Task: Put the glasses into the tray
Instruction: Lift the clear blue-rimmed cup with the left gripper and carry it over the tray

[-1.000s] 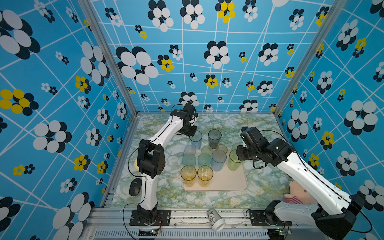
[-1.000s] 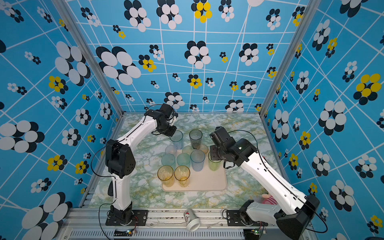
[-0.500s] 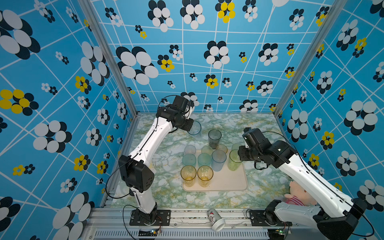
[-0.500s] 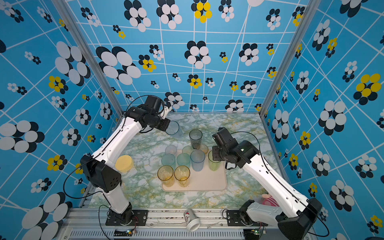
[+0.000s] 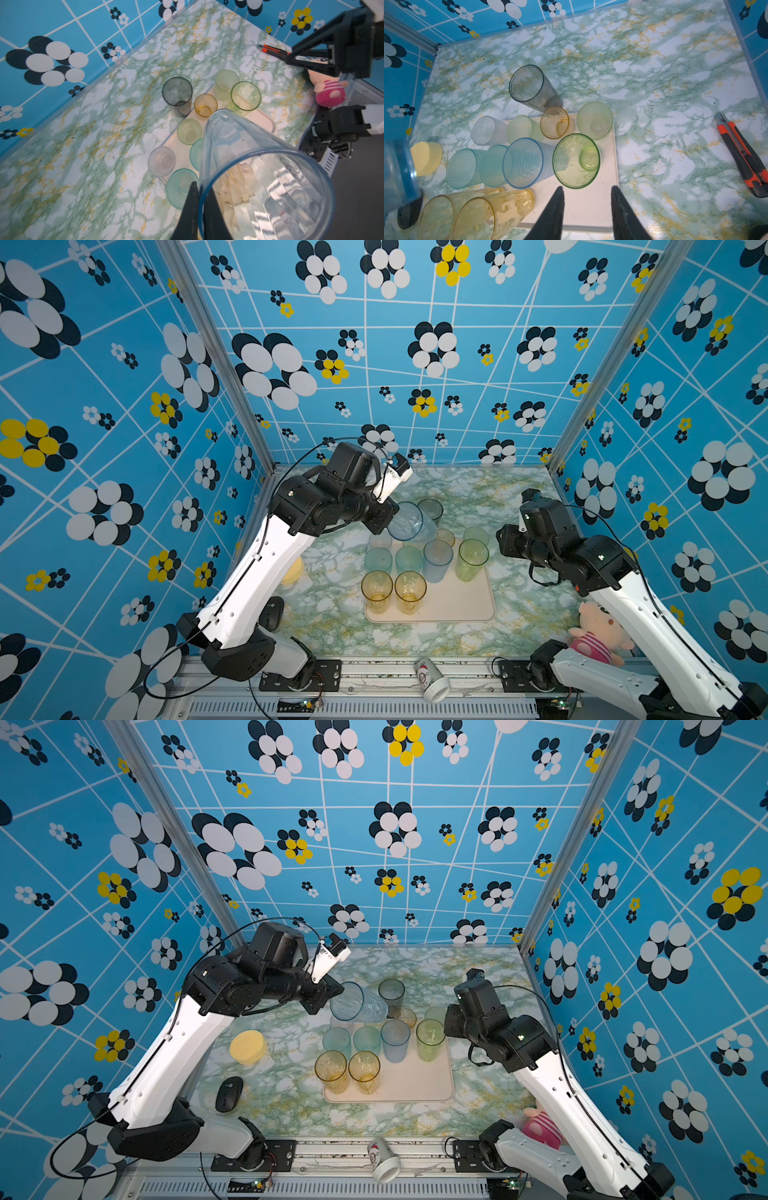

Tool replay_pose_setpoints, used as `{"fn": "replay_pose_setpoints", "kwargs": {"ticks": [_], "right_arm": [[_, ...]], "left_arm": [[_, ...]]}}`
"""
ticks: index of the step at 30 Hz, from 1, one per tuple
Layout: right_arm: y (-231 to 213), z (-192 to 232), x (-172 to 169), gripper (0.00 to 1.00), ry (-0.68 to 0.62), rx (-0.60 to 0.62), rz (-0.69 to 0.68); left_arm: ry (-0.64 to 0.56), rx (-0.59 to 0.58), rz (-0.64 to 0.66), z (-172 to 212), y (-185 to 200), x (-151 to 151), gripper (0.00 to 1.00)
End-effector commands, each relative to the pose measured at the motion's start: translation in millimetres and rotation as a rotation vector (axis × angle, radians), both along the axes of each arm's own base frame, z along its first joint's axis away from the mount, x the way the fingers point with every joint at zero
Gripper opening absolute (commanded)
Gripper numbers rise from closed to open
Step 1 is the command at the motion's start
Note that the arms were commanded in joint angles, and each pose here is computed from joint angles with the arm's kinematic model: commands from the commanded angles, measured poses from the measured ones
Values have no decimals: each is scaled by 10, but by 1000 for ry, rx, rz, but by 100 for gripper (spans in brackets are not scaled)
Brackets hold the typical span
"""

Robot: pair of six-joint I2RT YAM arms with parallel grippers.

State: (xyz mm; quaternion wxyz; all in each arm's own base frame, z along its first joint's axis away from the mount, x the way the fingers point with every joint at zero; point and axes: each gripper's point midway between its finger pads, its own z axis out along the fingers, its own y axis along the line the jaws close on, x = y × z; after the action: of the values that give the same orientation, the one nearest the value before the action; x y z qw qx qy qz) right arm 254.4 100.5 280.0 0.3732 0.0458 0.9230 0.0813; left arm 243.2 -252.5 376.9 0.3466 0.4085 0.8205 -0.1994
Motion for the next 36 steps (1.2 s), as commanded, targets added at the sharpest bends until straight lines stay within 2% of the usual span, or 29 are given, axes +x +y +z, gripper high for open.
{"fn": "replay_pose_setpoints", "kwargs": {"ticks": [1,7,10,15,21,28,36], "right_arm": [[-88,39,40,39,-22,0,-54],[-159,55,27,39,-29,4,-75],[-172,61,5,39,-30,7,-76],[-148,19,-7,39,-20,20,-68],[-138,-19,-17,39,-9,17,-61],[-169,-18,-28,39,-9,4,-65],[-180,-62,-34,39,2,-8,-67]], "left_arm": [[19,47,-126,-72,-161,-311,7],[50,184,-269,-386,-485,-636,6],[70,261,-317,-600,-632,-703,6],[99,314,-376,-932,-908,-738,6],[117,373,-394,-1252,-1090,-657,5],[133,451,-404,-1610,-1163,-557,5],[167,487,-385,-1901,-1179,-429,5]]}}
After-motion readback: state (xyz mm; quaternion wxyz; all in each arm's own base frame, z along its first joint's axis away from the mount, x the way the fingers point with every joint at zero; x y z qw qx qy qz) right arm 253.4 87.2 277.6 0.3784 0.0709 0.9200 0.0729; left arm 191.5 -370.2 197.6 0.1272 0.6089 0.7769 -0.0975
